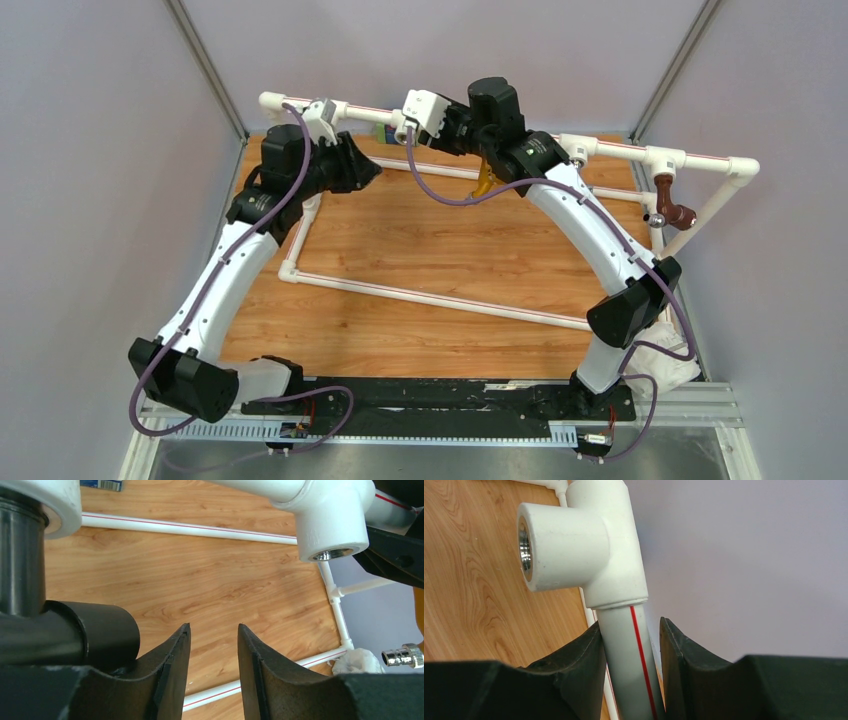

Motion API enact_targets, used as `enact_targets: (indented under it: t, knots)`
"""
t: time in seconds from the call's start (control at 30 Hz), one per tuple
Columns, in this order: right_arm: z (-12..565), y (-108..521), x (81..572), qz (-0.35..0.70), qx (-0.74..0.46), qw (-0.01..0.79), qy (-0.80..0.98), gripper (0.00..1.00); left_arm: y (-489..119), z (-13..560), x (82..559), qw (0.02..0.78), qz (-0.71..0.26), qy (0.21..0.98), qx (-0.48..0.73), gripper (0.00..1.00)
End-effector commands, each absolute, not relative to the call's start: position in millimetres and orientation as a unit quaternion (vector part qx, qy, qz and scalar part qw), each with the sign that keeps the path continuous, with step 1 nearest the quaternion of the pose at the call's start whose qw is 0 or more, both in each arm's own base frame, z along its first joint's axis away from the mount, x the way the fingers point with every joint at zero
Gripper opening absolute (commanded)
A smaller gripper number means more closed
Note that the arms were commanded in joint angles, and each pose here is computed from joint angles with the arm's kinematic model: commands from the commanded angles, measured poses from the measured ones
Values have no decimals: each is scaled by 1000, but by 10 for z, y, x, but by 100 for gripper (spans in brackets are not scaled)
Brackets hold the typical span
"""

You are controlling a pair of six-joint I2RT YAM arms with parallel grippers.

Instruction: Install the water faucets

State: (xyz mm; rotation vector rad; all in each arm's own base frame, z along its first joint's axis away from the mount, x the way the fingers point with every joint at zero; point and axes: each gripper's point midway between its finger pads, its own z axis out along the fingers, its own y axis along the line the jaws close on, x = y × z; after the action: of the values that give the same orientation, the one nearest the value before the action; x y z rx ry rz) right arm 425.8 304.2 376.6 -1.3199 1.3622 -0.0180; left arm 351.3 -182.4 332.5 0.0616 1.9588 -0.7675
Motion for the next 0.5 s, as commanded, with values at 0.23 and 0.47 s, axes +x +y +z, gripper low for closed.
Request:
enact_targets:
  t: [0.23, 0.47]
  knots:
    - [3516, 3370, 4066, 74, -560, 564, 603, 8, -1863, 4739, 3301, 584, -390, 709, 60, 62]
    - [3537, 3360, 4058, 74, -559, 566, 602, 8, -1356, 5163, 3242, 673, -283, 683, 21, 63]
